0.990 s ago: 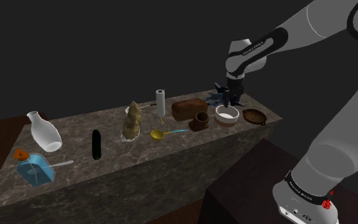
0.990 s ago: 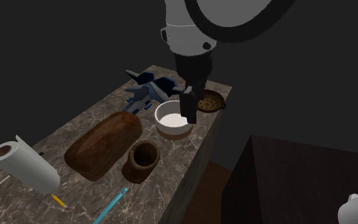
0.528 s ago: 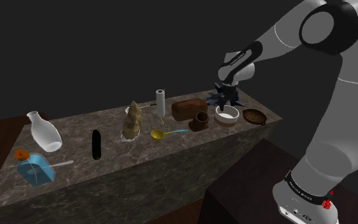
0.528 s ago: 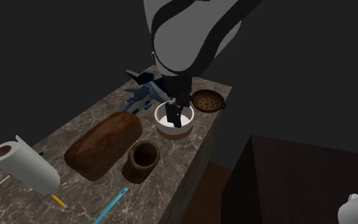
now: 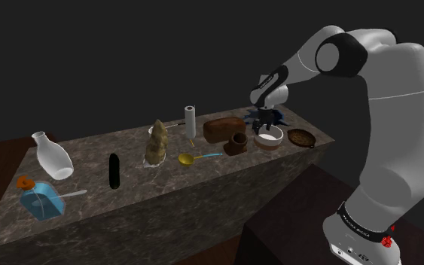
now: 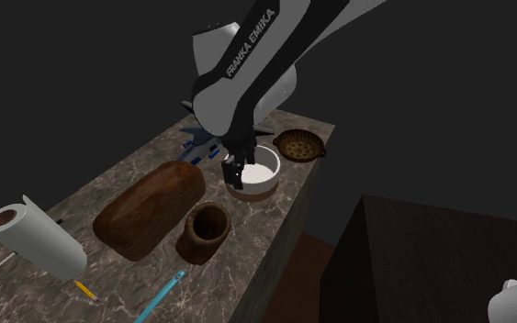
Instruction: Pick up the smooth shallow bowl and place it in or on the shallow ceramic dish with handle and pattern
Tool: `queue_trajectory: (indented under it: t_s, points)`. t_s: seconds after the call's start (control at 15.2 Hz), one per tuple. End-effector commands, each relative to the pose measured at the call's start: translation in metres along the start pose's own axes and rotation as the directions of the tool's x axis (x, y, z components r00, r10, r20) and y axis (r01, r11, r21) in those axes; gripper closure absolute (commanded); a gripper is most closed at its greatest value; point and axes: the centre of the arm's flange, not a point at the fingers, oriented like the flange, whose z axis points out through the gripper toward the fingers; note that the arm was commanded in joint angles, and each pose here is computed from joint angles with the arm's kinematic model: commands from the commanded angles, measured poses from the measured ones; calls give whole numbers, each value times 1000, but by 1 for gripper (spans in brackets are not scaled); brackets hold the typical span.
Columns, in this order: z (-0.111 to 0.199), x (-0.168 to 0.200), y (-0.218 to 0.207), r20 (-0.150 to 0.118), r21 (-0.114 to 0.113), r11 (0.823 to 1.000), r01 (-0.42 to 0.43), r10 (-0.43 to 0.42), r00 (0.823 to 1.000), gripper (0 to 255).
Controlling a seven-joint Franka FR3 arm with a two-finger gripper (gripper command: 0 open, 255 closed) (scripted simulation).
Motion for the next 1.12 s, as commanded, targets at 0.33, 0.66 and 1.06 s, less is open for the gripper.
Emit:
queue_trajectory:
  t_s: [0.33,0.66,1.06]
  points:
    - [39,10,7,0,2,1000,2,-2,1000,0]
    - [52,10,7,0,2,1000,2,-2,1000,0]
    - [52,10,7,0,2,1000,2,-2,1000,255]
